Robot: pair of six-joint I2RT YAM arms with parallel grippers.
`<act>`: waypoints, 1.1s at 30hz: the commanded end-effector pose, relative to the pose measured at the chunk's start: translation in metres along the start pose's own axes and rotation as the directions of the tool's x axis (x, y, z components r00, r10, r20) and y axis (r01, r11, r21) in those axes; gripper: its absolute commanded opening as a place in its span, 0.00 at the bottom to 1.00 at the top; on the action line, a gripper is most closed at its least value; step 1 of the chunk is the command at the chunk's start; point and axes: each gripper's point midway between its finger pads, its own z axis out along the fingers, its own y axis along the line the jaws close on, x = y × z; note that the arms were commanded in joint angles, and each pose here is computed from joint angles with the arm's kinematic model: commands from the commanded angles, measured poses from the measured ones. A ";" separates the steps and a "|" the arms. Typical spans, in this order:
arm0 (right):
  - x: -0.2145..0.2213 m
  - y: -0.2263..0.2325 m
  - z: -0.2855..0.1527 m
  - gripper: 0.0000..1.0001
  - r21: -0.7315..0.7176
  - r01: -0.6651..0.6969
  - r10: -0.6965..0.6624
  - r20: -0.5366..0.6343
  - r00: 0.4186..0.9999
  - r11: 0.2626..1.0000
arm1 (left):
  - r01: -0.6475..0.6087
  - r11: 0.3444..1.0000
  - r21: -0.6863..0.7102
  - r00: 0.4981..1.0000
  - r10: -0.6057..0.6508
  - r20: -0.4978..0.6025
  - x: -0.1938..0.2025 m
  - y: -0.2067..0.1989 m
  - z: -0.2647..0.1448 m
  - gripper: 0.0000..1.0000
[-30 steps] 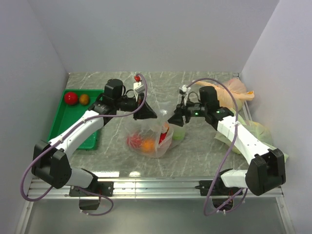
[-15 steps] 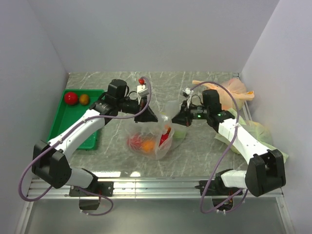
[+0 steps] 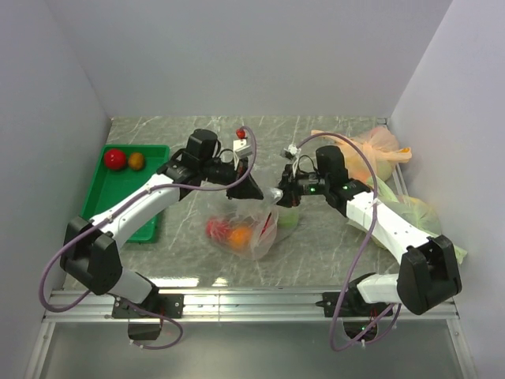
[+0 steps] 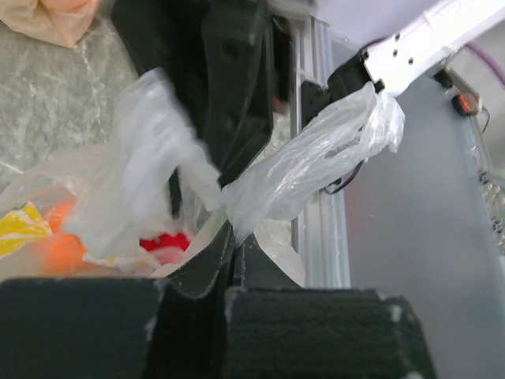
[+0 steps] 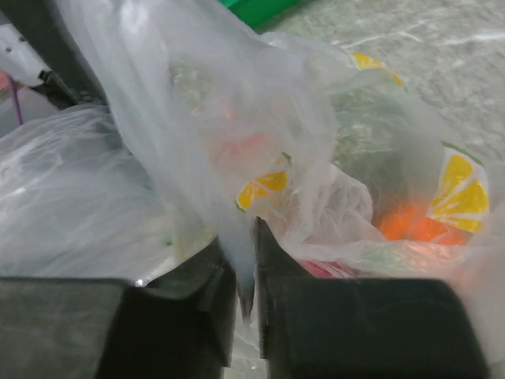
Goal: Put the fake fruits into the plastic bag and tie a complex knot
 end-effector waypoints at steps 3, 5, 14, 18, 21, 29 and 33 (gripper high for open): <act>-0.029 -0.016 -0.023 0.58 0.099 0.095 -0.102 0.064 0.993 0.990 | -0.141 0.988 0.054 0.990 0.141 0.001 0.004 -0.028 -0.017 0.01; -0.039 -0.019 -0.032 0.78 0.120 0.162 -0.172 0.075 0.982 0.979 | -0.153 0.986 0.070 0.988 0.154 -0.005 0.005 -0.032 -0.020 0.01; -0.031 -0.015 -0.026 0.96 -0.097 0.442 -0.444 0.002 0.896 0.892 | -0.141 0.984 0.106 0.989 0.144 -0.020 0.007 -0.035 -0.025 0.01; -0.030 -0.033 -0.015 0.98 -0.137 0.461 -0.466 -0.005 0.885 0.877 | -0.128 0.987 0.094 0.991 0.130 -0.012 0.004 -0.031 -0.029 0.00; -0.020 -0.037 -0.010 0.98 -0.208 0.464 -0.475 -0.005 0.880 0.861 | -0.116 0.989 0.089 0.993 0.118 -0.013 0.001 -0.029 -0.031 0.01; -0.046 -0.040 0.007 0.00 -0.217 0.253 -0.259 0.005 0.966 0.943 | -0.116 0.993 0.025 0.993 0.117 -0.014 -0.012 -0.013 -0.028 0.01; -0.058 -0.064 0.020 0.00 0.078 -0.034 0.033 0.005 0.999 0.996 | -0.084 0.995 -0.060 0.996 0.083 -0.029 -0.016 0.007 -0.026 0.00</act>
